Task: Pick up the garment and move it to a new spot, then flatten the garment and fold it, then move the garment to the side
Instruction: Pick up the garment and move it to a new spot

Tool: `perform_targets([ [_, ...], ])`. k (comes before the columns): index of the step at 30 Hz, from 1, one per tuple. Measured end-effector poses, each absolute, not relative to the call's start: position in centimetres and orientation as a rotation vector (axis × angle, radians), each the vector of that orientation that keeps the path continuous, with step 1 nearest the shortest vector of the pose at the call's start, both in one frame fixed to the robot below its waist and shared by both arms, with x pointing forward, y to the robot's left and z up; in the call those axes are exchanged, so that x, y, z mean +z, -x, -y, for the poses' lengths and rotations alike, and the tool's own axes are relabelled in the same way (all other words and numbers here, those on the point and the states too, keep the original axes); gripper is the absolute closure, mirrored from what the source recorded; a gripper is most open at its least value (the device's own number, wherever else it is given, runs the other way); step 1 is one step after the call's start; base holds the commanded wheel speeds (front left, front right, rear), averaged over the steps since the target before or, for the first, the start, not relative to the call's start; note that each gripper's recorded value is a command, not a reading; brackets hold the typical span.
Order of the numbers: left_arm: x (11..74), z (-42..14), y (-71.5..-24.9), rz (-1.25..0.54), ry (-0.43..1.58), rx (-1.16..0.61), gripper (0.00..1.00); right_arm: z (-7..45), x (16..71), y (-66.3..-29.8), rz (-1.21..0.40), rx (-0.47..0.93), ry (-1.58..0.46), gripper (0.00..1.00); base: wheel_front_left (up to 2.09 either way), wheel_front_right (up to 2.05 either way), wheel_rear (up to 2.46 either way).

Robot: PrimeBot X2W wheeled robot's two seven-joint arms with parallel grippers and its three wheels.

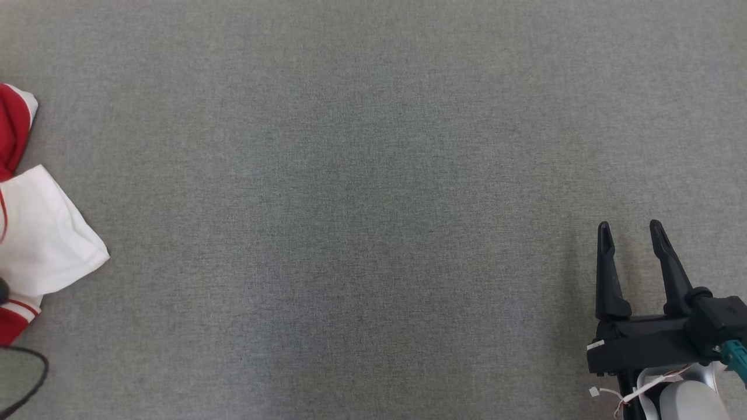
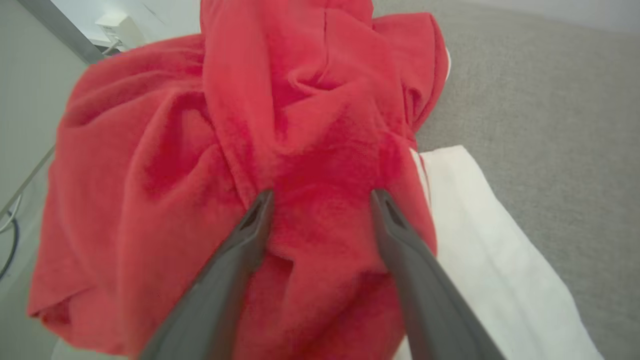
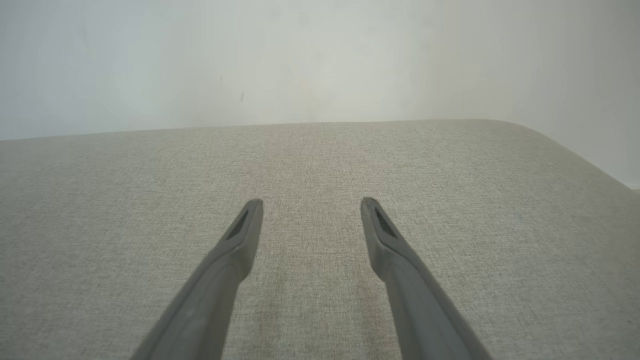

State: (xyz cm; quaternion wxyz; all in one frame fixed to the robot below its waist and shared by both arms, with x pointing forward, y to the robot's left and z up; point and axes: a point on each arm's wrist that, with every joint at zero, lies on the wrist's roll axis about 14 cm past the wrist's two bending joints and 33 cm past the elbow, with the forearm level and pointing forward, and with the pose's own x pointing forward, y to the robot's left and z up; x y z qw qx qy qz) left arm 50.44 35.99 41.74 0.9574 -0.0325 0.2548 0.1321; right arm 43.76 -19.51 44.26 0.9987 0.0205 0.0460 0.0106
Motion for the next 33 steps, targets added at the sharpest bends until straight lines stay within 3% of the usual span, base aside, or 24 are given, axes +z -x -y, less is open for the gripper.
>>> perform_targets([
  [2, 40.5, -35.7, -49.7, -0.577, 0.083, 0.272, 0.0, 19.4, 44.4, -43.7, -0.089, 0.024, -0.041, 0.0, 0.0, 0.0, 0.0],
  [3, 40.2, -35.6, -49.5, -0.592, 0.091, 0.272, 0.26, 19.4, 44.4, -43.7, -0.088, 0.025, -0.042, 0.0, 0.0, 0.0, 0.0],
  [4, 40.0, -35.5, -49.4, -0.601, 0.091, 0.271, 0.85, 19.3, 44.5, -43.7, -0.088, 0.027, -0.042, 0.0, 0.0, 0.0, 0.0],
  [5, 40.0, -35.5, -49.5, -0.598, 0.092, 0.271, 1.0, 19.3, 44.5, -43.7, -0.087, 0.027, -0.042, 0.0, 0.0, 0.0, 0.0],
  [12, 44.1, -35.8, -51.2, -0.405, 0.036, 0.266, 1.0, 19.2, 45.1, -43.6, -0.072, 0.029, -0.045, 0.0, 0.0, 0.0, 0.0],
  [23, 59.9, -34.3, -53.5, 0.081, -0.127, 0.167, 1.0, 18.5, 45.4, -42.1, -0.063, 0.034, -0.12, 0.0, 0.0, 0.0, 0.0],
  [27, 66.9, -30.5, -54.1, 0.246, -0.162, 0.063, 1.0, 19.0, 44.7, -40.9, -0.087, 0.013, -0.147, 0.0, 0.0, 0.0, 0.0],
  [33, 74.0, -20.6, -54.9, 0.418, -0.17, -0.159, 1.0, 20.7, 43.8, -39.1, -0.115, -0.048, -0.179, 0.0, 0.0, 0.0, 0.0],
])
